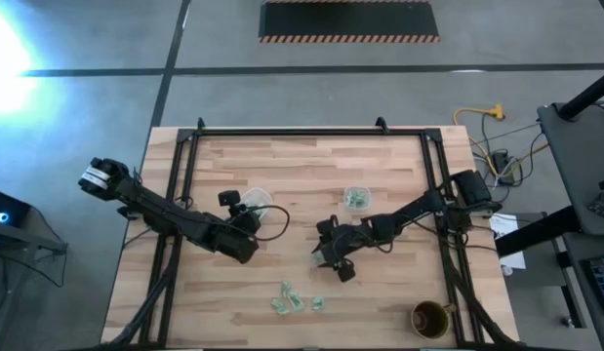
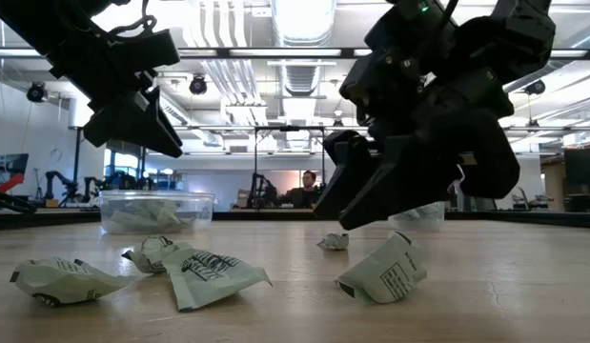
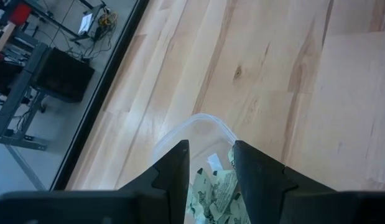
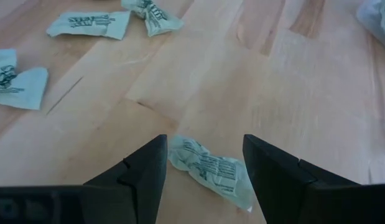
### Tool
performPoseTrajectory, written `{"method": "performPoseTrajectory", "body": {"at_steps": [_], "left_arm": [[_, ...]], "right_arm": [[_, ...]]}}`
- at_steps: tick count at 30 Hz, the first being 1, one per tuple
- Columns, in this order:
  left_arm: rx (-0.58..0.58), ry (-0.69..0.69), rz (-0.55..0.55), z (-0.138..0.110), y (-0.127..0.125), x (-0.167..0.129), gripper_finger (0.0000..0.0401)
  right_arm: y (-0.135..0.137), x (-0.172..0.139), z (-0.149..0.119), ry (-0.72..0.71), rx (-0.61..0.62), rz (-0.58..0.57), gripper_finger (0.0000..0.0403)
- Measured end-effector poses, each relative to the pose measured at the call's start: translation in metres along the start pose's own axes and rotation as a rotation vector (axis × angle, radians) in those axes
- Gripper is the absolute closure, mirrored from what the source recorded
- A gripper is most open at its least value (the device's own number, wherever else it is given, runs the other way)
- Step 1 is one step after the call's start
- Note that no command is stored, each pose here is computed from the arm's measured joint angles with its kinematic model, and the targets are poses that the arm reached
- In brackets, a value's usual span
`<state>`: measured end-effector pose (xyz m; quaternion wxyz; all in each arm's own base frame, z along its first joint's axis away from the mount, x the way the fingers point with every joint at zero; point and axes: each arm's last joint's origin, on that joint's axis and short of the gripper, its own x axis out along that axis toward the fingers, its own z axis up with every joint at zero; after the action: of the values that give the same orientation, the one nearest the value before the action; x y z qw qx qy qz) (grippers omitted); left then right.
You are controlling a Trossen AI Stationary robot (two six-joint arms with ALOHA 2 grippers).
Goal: Pick and place Stevia / Truvia into bins
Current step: Put the light green stevia packet into the right transparent container
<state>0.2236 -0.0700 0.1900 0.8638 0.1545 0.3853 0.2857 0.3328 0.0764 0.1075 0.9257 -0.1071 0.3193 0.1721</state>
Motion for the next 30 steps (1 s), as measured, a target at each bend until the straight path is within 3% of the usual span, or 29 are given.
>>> {"method": "performPoseTrajectory", "body": {"at_steps": [16,30], "left_arm": [[-0.001,0.0,-0.002,0.0,0.0,0.0,0.0291],[0.001,0.0,0.001,-0.001,0.0,0.0,0.0291]], "right_arm": [[0.0,0.004,0.001,-0.043,-0.015,-0.002,0.0202],[-0.001,0.015,-0.007,0.062,0.011,0.014,0.0202]]}}
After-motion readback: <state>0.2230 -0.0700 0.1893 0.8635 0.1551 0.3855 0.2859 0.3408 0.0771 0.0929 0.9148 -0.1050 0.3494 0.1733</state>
